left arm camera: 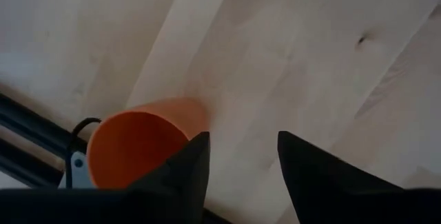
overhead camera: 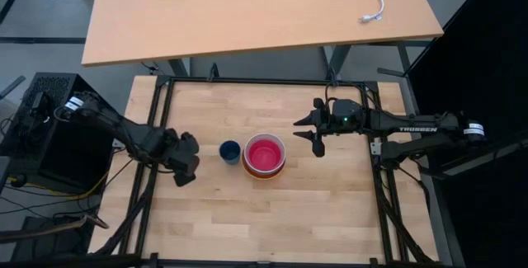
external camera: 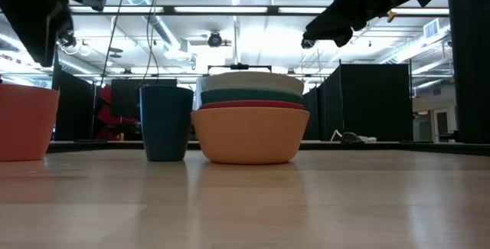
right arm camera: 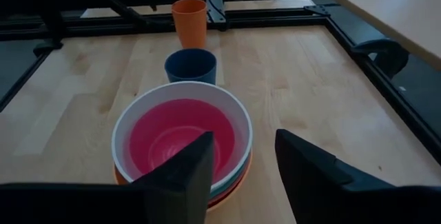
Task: Nest bowls inside each other
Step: Move the orange cup to the bottom center of the stacked bowls
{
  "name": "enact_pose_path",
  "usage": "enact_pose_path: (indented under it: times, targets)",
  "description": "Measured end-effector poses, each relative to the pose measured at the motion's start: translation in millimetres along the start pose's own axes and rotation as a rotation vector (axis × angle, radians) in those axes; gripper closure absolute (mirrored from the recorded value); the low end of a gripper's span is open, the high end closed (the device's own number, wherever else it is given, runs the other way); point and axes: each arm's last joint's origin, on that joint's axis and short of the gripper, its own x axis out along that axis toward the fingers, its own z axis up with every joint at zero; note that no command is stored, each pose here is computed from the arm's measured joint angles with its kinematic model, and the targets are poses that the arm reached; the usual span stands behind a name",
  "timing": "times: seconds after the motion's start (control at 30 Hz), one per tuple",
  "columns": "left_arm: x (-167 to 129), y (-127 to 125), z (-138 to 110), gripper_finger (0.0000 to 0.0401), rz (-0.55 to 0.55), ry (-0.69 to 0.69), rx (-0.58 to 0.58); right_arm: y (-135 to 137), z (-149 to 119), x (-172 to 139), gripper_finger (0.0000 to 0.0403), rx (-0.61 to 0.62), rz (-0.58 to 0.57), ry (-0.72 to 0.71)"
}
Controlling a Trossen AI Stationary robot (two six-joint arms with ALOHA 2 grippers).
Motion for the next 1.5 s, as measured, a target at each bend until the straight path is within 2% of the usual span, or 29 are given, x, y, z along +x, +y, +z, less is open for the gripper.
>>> enact_pose_path:
  times: [0.23, 0.47, 0.63, 1.23, 1.4, 1.5]
  targets:
    - [11.7, -0.1, -4.2, 0.0207, 0.015, 0.015, -0.001, -0.1, 0.0, 0.0, 0.025, 0.009, 0.0, 0.0]
    - [12.2, 2.4, -5.9, 0.0188, 0.043, 0.028, -0.019, 0.0, 0.0, 0.0, 0.0268, 0.009, 0.0, 0.0]
    - [12.1, 5.2, -8.0, 0.0187, 0.075, 0.048, -0.062, 0.0, 0.0, 0.1, 0.0276, 0.008, 0.0, 0.0]
    - [42.7, 13.9, -26.7, 0.0187, 0.143, 0.217, -0.062, 0.0, 0.0, 0.1, 0.0245, 0.031, 0.0, 0.0]
    - [44.1, 13.8, -27.3, 0.0199, 0.139, 0.221, -0.037, 0.0, 0.0, 0.1, 0.0259, 0.032, 0.0, 0.0]
    - [44.1, 13.8, -27.4, 0.0238, 0.136, 0.225, -0.029, -0.1, 0.0, 0.1, 0.0268, 0.032, -0.001, 0.0]
